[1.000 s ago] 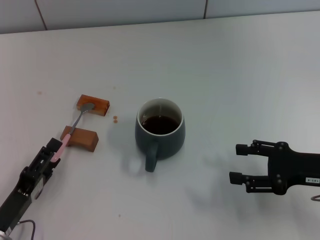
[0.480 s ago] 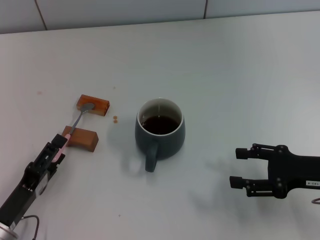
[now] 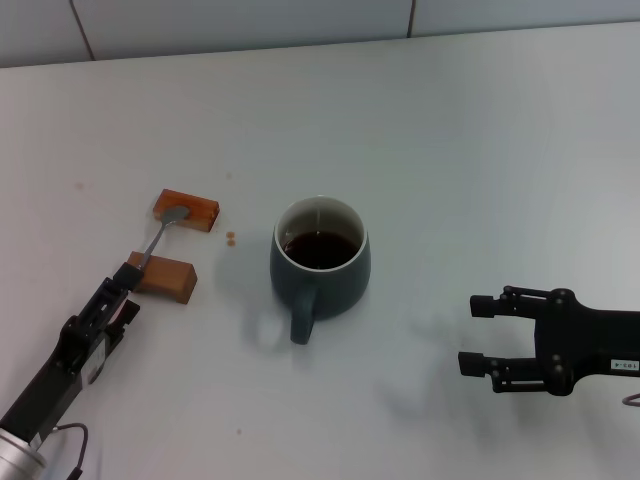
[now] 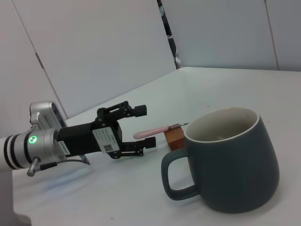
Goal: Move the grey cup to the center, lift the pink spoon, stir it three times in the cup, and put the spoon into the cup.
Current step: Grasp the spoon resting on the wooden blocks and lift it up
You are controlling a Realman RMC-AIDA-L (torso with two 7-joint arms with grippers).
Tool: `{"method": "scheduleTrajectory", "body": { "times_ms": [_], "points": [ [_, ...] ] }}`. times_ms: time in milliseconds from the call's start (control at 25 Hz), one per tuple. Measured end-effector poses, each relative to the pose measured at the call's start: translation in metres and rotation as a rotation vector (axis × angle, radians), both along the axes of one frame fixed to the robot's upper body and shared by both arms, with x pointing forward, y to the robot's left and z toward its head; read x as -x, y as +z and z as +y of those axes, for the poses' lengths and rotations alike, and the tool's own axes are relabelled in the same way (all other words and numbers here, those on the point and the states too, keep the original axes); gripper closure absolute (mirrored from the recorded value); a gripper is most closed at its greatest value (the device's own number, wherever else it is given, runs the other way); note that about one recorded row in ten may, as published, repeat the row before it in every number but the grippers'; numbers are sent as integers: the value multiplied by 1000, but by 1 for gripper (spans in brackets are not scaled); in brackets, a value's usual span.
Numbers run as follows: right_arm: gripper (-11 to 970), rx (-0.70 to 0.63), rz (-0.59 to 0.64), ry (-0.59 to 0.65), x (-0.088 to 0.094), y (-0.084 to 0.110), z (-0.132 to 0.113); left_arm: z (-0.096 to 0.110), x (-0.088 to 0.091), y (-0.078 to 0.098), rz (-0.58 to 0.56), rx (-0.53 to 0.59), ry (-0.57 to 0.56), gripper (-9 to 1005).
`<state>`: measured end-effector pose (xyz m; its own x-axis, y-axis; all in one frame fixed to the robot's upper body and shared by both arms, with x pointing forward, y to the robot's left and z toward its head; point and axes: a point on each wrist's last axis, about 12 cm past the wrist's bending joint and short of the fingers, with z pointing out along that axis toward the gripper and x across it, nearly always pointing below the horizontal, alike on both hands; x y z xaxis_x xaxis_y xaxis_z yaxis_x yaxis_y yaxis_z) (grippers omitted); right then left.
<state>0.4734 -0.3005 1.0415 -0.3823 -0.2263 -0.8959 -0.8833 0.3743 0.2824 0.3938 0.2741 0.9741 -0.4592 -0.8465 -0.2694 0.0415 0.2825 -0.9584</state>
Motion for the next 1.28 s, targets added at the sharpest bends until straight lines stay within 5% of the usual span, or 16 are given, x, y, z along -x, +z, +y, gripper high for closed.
{"method": "scheduleTrajectory", "body": {
  "times_ms": [920,1280],
  "points": [
    [148,16,-4,17,-1,1,0,0,-3,-2,25,7,10,373],
    [149,18,4,19,-2,1,1,0,-4,-2,28,8,10,509]
  ]
}}
